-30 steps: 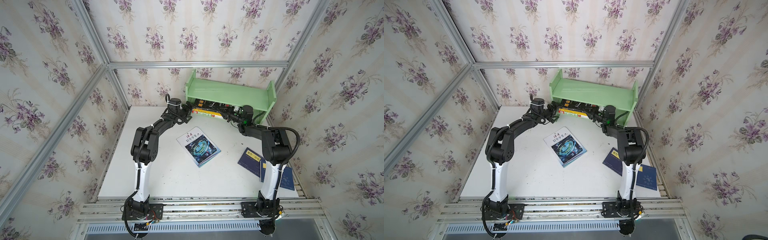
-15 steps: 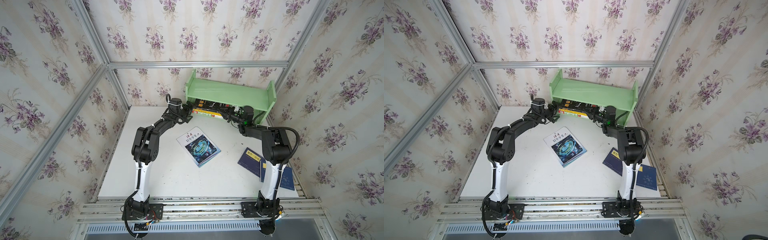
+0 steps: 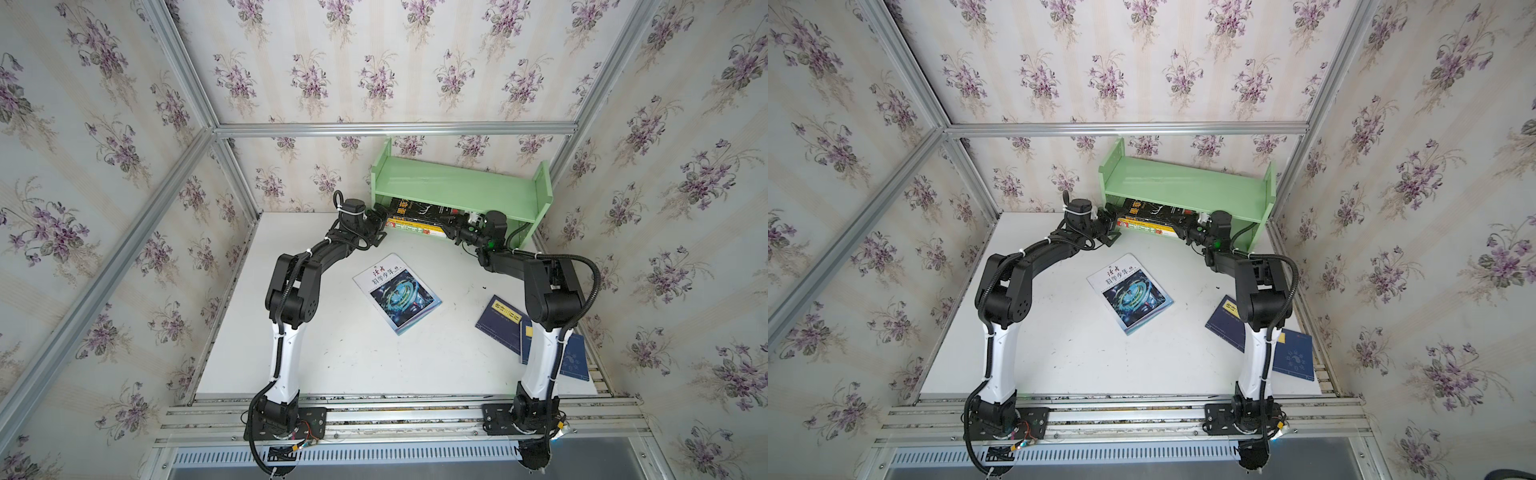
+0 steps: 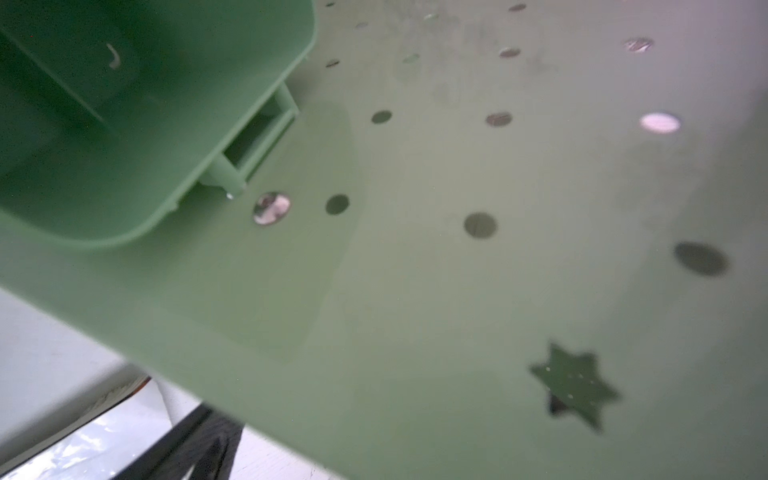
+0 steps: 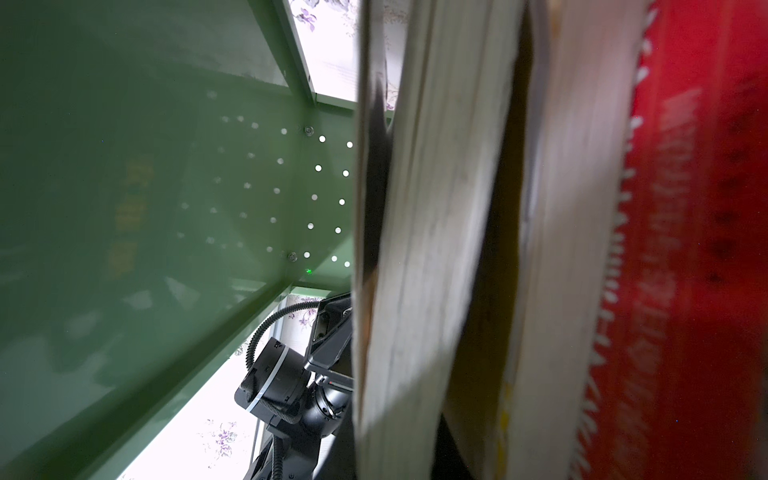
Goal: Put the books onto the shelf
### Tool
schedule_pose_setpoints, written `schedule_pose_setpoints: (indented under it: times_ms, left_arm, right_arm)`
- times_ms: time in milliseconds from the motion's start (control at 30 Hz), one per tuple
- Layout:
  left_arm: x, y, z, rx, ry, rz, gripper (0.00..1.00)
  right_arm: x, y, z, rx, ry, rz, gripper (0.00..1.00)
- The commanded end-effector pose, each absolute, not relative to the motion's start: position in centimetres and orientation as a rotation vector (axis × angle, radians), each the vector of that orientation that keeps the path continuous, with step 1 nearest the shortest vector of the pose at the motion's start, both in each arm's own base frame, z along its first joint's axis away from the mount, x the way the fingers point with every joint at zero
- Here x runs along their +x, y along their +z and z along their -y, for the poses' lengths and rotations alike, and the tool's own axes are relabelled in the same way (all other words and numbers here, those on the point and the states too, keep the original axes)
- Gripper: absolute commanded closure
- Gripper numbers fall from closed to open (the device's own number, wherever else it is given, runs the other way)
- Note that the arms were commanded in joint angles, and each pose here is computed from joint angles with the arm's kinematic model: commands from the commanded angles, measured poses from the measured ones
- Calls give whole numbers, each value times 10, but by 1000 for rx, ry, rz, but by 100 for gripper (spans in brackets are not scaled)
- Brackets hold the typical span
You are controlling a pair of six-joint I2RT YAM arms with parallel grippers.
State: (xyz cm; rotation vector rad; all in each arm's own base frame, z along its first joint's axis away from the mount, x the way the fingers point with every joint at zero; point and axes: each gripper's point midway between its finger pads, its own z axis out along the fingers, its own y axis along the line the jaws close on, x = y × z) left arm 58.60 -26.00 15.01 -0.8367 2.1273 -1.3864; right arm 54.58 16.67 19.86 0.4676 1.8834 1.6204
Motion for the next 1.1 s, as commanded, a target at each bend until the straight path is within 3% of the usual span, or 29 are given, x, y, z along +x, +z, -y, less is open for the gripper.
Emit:
schedule_pose_setpoints:
  times_ms: [0, 133, 300, 633, 933, 1067]
  left_arm:
    - [577, 112, 249, -979, -1271, -2213, 1]
    - [577, 112, 248, -986, -1269, -2214, 1]
    - [578, 114, 249, -988, -1274, -2209, 1]
    - [580, 122, 253, -975, -1302, -2203, 1]
    - [580, 124, 258, -964, -1321, -2205, 1]
    - [579, 124, 258, -965, -1319, -2205, 1]
  right_arm:
    - [548, 213, -163, 417, 1535, -1872, 73]
    - [548, 212, -158, 432, 1470, -1917, 62]
    - [547, 206, -151, 466, 1389, -1984, 61]
    - [548, 194, -130, 555, 1286, -2030, 81]
    - [555, 197, -128, 529, 1251, -2047, 84]
    - [556, 196, -129, 531, 1256, -2051, 81]
